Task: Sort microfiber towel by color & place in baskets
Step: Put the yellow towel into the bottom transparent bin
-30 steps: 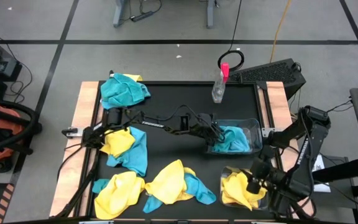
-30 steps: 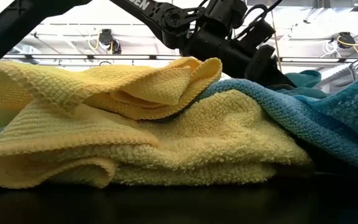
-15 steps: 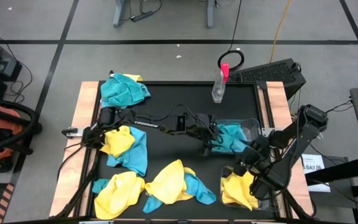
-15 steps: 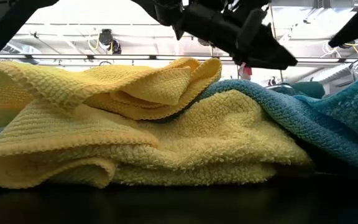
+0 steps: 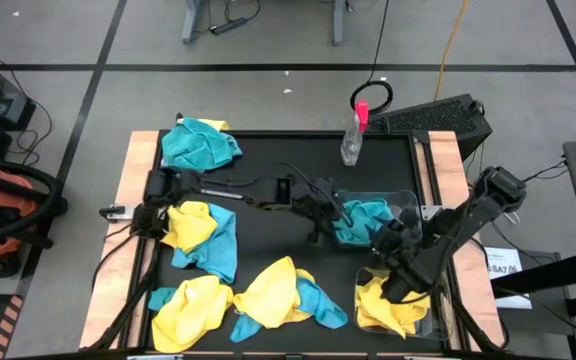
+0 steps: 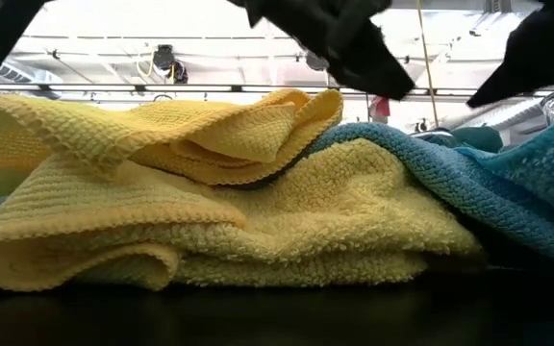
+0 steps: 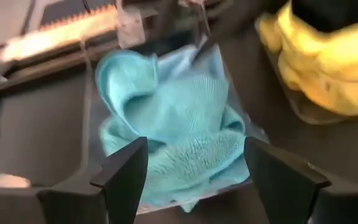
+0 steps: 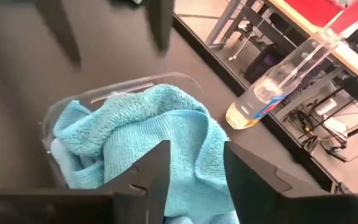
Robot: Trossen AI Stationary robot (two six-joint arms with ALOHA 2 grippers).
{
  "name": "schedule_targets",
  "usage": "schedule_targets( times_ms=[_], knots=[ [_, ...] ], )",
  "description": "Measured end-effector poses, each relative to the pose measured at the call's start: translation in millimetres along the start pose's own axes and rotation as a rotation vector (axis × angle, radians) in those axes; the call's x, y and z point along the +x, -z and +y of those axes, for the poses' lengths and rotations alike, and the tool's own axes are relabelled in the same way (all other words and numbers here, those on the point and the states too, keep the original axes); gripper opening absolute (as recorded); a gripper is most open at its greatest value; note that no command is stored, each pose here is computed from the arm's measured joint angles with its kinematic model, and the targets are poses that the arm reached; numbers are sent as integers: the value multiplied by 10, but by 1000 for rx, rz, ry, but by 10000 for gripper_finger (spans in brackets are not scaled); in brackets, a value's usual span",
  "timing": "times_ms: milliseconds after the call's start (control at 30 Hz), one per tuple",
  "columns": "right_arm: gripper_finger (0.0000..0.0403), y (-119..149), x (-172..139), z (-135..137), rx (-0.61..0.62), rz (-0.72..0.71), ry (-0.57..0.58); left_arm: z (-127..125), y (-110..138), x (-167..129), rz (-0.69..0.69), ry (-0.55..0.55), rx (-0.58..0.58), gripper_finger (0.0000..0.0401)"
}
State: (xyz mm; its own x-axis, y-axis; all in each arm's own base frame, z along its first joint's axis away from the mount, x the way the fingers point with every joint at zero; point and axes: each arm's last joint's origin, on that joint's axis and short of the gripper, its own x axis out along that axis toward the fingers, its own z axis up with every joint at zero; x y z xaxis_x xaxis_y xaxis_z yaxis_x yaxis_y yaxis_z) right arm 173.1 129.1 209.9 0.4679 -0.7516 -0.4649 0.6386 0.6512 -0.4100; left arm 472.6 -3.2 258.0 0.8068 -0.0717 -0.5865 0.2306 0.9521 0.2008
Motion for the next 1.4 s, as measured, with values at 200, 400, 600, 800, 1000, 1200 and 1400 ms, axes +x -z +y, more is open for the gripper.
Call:
schedule_targets(
  times_ms=[200, 400, 600, 800, 1000, 1200, 1400],
  knots=[
    [114, -2, 153, 32, -29, 59, 15, -31, -91, -540, 139, -13, -4, 272],
    [107, -31, 166, 6, -34, 56, 19, -132, -39, -1090, 395, -144, -4, 272],
    [107, -104, 115, -64, -26, 49, -12, -237, 101, -1554, 595, -191, -119, 272],
    [107, -243, 21, -147, -33, 24, -66, -385, 329, -1826, 655, -213, -221, 272],
    [110, -366, -60, -139, -28, -40, -169, -575, 802, -1856, 752, -231, -319, 272],
    [163, -478, -122, -52, -72, -107, -267, -795, 1376, -1751, 848, -241, -446, 272],
    [237, -584, -153, 40, -111, -176, -321, -959, 1755, -1701, 964, -262, -545, 272]
  ],
)
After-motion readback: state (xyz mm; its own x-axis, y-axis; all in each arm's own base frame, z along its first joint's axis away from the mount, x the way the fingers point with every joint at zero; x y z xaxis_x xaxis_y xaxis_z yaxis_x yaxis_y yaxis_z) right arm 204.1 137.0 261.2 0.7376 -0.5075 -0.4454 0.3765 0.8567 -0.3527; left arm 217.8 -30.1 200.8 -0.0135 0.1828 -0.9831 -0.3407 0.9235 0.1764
